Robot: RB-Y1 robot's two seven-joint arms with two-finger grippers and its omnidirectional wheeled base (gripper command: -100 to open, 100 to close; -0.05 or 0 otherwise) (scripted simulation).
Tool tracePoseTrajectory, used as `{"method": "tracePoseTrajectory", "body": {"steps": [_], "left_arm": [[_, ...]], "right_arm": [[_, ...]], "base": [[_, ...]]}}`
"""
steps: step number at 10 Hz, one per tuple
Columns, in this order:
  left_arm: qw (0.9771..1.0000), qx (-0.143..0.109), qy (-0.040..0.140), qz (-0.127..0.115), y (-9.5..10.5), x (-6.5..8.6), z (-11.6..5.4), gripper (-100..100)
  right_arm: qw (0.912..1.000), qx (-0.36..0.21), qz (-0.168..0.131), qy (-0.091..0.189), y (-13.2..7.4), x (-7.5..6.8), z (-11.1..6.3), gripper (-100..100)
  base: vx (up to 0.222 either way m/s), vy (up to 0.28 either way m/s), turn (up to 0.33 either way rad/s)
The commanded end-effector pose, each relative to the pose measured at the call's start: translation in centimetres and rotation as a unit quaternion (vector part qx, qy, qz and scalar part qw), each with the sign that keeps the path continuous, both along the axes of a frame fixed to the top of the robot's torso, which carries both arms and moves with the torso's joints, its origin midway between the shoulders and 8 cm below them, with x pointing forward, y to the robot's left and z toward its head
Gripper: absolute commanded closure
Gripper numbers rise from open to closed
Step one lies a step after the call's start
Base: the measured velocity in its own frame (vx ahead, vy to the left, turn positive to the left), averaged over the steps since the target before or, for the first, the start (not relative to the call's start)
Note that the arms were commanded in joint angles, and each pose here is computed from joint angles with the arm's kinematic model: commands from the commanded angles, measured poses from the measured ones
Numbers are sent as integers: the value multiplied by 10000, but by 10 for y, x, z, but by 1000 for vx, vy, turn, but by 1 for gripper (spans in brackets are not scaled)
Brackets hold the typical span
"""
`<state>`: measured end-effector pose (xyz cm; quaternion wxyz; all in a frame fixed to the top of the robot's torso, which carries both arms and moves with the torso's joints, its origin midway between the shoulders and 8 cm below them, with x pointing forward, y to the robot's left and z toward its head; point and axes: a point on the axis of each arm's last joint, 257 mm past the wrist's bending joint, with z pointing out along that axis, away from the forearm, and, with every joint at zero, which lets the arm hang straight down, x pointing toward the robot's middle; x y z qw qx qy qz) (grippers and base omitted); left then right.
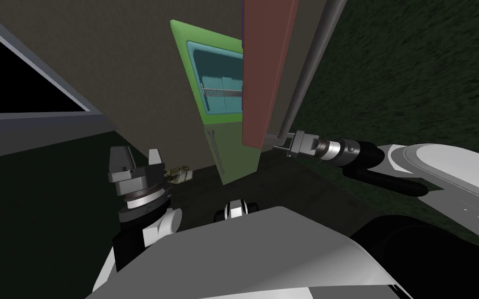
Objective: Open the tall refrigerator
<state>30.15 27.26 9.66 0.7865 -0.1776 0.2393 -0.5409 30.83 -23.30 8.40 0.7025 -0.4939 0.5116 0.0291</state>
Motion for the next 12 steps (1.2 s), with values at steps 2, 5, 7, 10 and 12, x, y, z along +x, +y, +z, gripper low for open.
{"method": "tracePoseTrajectory", "body": {"steps": [2, 5, 7, 10, 12], "left_arm": [[10000, 1, -2, -1, 0, 0, 0, 0], [10000, 1, -1, -1, 0, 0, 0, 0], [10000, 1, 0, 0, 0, 0, 0, 0], [10000, 0, 0, 0, 0, 0, 0, 0], [10000, 1, -1, -1, 0, 0, 0, 0]], "right_arm": [[10000, -11, -81, 7, -20, 11, 0, 100], [9999, -17, -158, 13, -40, 21, -1, 100], [9998, -18, -195, 15, -50, 26, -1, 100], [9997, -19, -260, 16, -69, 35, -1, 100], [9999, -50, -150, 42, -64, 33, 8, -100]], "base": [[-181, -250, 324], [-201, -270, 347], [-160, -194, 220], [-150, -153, 269], [-200, -144, 238]]}}
